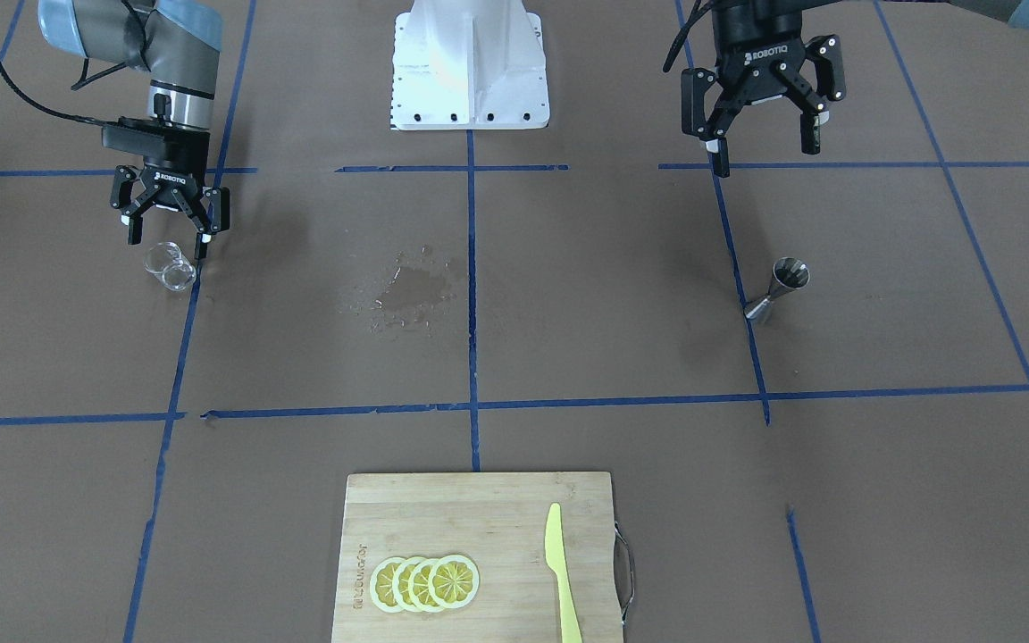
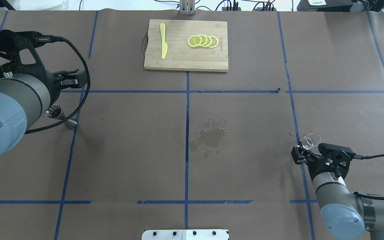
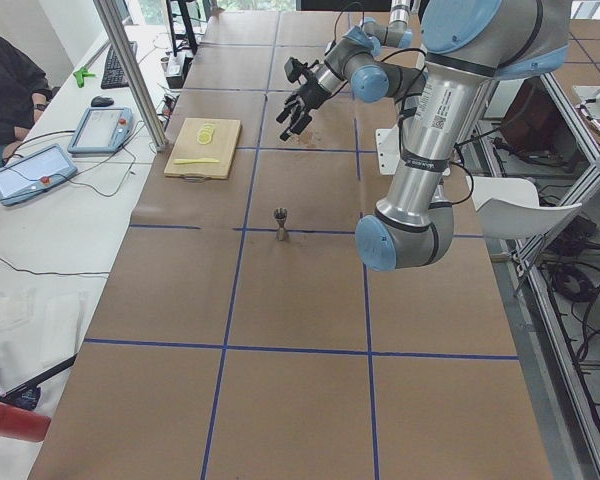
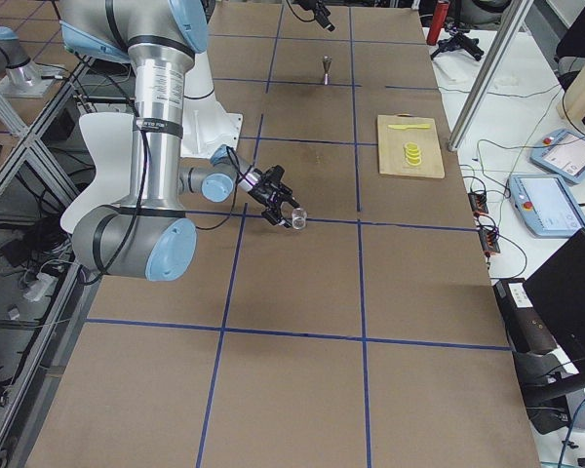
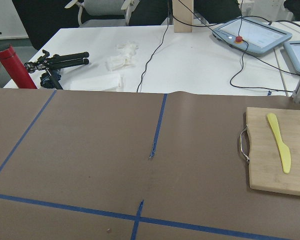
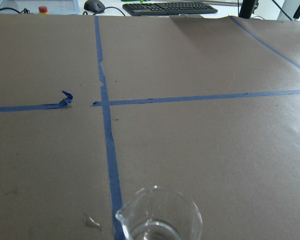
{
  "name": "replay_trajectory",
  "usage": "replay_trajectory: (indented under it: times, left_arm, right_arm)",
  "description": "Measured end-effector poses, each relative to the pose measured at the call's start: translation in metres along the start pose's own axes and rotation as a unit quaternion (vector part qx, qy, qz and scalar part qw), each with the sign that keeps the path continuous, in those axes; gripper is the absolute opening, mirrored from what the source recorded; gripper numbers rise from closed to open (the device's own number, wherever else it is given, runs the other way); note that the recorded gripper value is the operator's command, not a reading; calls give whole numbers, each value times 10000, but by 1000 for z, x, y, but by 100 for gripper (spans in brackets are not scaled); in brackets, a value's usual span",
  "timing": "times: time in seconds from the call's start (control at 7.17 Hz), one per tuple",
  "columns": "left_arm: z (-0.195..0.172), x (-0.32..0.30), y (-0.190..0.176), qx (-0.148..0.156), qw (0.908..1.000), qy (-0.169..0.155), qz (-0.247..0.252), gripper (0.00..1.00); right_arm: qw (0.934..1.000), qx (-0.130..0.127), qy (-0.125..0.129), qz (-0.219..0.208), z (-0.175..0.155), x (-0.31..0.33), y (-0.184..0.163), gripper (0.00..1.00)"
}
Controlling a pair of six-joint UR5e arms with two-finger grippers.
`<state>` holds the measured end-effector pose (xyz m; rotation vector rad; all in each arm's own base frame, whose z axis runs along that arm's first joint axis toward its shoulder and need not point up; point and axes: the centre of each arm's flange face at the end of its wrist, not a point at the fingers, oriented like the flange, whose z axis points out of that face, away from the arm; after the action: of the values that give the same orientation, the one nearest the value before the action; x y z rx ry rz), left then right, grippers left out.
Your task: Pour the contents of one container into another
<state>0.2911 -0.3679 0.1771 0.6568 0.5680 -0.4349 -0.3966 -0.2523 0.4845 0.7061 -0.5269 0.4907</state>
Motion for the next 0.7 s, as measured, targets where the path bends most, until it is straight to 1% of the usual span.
replay_trajectory:
  times: [0.14, 0.28, 0.42, 0.56, 0.7]
  left_arm:
    - [0, 0, 0, -1, 10000, 0, 30, 100]
    - [0, -1, -1, -31, 9999, 5, 112, 100]
    - [0, -4, -4, -128, 9996, 19, 261, 100]
    - [0, -10, -12, -269, 9985, 51, 479, 100]
    - [-1, -18, -25, -403, 9963, 90, 752, 100]
  right_arm:
    - [9987, -502, 24, -87, -22, 0, -10, 100]
    - [9948, -976, 115, -254, -47, 0, -26, 100]
    - [9894, -1380, 199, -414, -68, 0, -48, 100]
    - [9825, -1762, 222, -567, -80, 2, -75, 100]
    - [9749, -2120, 177, -663, -82, 7, -108, 100]
